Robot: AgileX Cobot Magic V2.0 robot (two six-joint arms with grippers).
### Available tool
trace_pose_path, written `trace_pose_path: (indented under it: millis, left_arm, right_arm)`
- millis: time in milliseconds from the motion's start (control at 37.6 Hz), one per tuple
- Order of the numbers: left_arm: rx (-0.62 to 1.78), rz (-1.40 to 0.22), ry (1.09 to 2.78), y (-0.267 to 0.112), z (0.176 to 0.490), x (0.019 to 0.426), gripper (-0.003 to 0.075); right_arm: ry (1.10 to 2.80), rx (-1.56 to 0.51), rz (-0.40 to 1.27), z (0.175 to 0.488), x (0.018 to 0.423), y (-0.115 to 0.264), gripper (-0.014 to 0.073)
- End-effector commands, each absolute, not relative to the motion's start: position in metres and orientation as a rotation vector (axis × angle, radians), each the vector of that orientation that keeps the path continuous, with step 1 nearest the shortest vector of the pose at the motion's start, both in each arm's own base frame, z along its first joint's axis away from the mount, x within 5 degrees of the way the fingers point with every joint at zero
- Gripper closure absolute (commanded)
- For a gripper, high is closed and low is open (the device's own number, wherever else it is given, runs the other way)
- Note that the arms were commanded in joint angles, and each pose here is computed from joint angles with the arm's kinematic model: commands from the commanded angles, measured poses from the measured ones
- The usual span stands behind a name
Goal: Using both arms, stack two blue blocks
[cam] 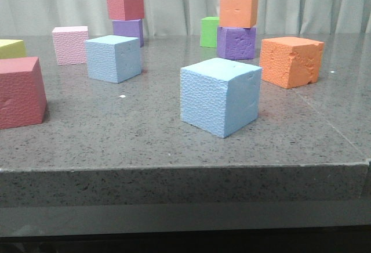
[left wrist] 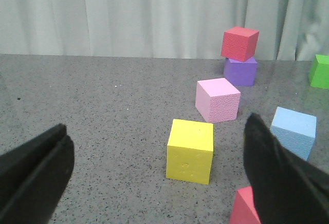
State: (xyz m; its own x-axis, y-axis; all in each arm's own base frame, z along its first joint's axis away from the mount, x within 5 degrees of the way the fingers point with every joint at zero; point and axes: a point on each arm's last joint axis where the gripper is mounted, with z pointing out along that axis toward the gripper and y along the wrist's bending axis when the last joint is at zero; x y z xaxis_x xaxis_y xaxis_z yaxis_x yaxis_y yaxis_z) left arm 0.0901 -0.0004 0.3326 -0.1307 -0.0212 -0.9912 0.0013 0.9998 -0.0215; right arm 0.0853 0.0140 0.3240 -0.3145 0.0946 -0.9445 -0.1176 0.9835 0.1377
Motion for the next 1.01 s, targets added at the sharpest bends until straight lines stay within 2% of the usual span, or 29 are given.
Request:
trace_pose_path:
  millis: [0, 186, 479, 692, 985]
  left_arm:
    - [-0.026, -0.022, 1.591, 0.0, 0.352, 0.091, 0.0038]
    - [-0.026, -0.022, 1.591, 0.0, 0.352, 0.091, 0.0041]
    - [-0.026, -0.022, 1.591, 0.0, 0.352, 0.091, 0.0041]
    - [-0.026, -0.022, 1.591, 0.0, 0.352, 0.091, 0.004]
    - [-0.026, -0.022, 1.591, 0.0, 0.352, 0.091, 0.0041]
  right_arm:
    - [1.78, -0.039, 0.175, 0.345, 0.094, 0.013, -0.0059]
    - [1.829, -0.178, 0.149, 0.364, 0.12, 0.022, -0.0059]
    - [2.022, -0.515, 0.289, 0.379, 0.178, 0.073, -0.0059]
    - [2.09, -0.721, 0.375, 0.372, 0.207, 0.122, -0.0059]
    - [2.186, -0.876, 0.415, 0.34, 0.23, 0.168, -0.0059]
